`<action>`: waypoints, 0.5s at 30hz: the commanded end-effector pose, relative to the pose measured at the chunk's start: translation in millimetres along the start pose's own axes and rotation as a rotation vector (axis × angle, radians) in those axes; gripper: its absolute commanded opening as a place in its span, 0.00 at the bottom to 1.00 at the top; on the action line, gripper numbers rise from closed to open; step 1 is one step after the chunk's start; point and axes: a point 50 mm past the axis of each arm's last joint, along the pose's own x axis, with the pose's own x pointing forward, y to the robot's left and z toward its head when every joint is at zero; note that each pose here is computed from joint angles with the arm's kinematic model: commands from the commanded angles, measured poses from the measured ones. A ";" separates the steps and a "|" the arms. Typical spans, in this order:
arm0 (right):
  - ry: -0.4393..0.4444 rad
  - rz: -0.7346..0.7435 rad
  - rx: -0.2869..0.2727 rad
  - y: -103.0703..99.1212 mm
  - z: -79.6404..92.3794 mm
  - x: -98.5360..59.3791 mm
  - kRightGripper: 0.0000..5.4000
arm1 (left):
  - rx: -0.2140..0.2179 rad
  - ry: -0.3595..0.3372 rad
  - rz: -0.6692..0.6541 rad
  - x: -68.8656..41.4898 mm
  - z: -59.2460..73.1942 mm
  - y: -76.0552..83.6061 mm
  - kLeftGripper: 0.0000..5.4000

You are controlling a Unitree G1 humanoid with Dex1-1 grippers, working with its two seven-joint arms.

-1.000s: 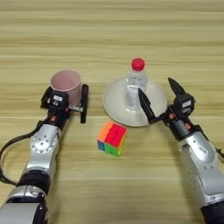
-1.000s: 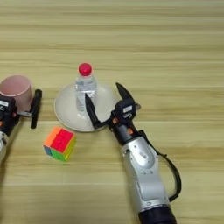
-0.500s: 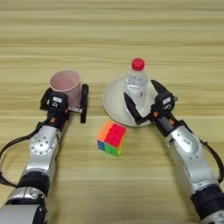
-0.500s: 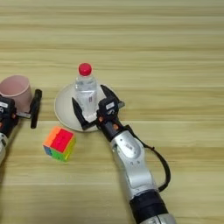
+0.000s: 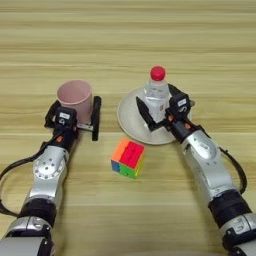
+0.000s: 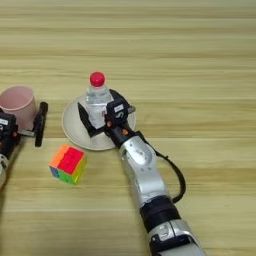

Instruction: Move the objects on the table

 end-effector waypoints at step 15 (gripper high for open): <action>-0.002 0.007 0.028 5.5 0.4 11.8 0.74 | 0.002 0.014 0.009 -2.5 -1.8 0.4 1.00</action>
